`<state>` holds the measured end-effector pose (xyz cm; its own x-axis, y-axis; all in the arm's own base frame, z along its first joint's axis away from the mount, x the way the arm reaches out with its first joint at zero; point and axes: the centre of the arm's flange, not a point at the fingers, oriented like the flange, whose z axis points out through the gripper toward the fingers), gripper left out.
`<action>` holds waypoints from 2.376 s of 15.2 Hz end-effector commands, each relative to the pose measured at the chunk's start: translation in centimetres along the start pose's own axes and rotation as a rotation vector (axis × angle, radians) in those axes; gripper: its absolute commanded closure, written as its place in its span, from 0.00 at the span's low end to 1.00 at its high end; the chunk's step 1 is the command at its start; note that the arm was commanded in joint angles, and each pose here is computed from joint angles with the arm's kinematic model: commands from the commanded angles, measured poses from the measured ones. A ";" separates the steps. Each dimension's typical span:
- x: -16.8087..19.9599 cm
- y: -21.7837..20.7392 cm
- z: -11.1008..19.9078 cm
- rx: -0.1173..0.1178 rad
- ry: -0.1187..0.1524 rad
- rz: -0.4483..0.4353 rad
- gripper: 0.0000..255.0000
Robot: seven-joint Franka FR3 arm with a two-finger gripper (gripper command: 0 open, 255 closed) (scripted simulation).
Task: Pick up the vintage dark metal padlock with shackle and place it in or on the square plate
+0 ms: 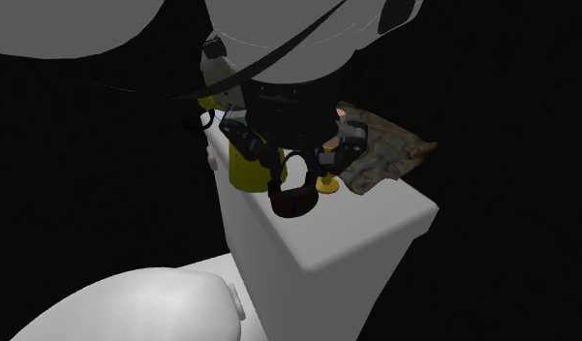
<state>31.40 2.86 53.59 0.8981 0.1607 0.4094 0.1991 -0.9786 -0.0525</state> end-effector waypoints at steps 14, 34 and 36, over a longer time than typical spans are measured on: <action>3.0 -0.4 -6.7 0.000 -0.001 0.000 1.00; 21.8 -8.7 -1.0 0.000 -0.001 0.000 1.00; 24.0 -9.7 -0.1 0.000 -0.001 0.000 1.00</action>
<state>49.78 15.99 63.74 0.8973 0.1619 0.4106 0.2001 -0.9784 -0.0516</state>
